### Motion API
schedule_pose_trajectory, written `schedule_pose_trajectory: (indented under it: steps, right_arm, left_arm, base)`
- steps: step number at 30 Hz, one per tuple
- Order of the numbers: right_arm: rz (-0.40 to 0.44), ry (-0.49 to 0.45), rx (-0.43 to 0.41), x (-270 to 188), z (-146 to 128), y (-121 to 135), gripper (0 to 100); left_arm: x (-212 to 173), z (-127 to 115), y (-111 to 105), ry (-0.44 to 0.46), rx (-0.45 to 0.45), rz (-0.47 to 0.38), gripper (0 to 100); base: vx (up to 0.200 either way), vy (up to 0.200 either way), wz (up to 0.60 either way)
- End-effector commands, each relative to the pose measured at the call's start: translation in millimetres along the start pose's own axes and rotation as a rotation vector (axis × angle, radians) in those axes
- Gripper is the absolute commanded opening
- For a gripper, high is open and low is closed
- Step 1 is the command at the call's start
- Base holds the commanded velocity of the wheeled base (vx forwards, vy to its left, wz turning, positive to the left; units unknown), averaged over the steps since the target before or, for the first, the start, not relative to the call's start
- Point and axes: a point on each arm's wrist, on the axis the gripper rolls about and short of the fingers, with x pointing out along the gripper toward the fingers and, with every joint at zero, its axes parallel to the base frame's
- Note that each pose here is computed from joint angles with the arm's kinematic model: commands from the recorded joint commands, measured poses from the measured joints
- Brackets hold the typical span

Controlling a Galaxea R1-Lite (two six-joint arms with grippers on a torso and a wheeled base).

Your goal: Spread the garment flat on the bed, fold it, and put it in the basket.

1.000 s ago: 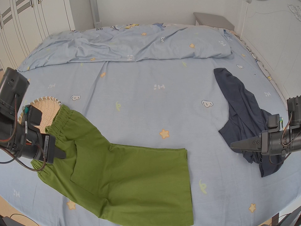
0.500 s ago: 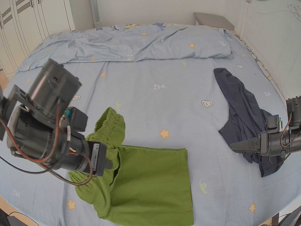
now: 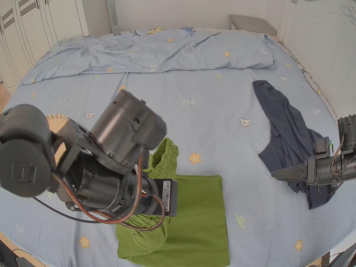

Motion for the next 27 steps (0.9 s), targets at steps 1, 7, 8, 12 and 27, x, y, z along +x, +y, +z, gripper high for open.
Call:
schedule_pose_trajectory:
  steps: [1,7,8,12,27]
  right_arm:
    - [-0.001,0.002,0.001,0.9,0.2,-0.7,100]
    - [-0.002,0.000,0.003,1.2,0.7,-1.7,100]
    - [-0.003,0.001,0.004,1.3,0.3,-1.9,100]
    - [-0.002,0.000,0.003,1.2,0.7,-1.7,100]
    - [-0.001,0.024,0.010,7.1,-1.2,-3.5,100]
  left_arm:
    - [11.1,-7.2,-10.1,0.027,0.021,-0.007,0]
    - [23.3,-12.0,-22.0,0.018,0.033,-0.038,0]
    - [23.9,-12.0,-22.1,0.019,0.033,-0.039,0]
    - [33.5,-13.4,-24.7,0.022,0.018,-0.040,0]
    - [54.3,-13.4,-38.0,-0.109,-0.197,-0.287,100]
  base:
    - [0.000,0.000,0.00]
    - [0.000,0.000,0.00]
    - [0.000,0.000,0.00]
    - [0.000,0.000,0.00]
    - [0.000,0.000,0.00]
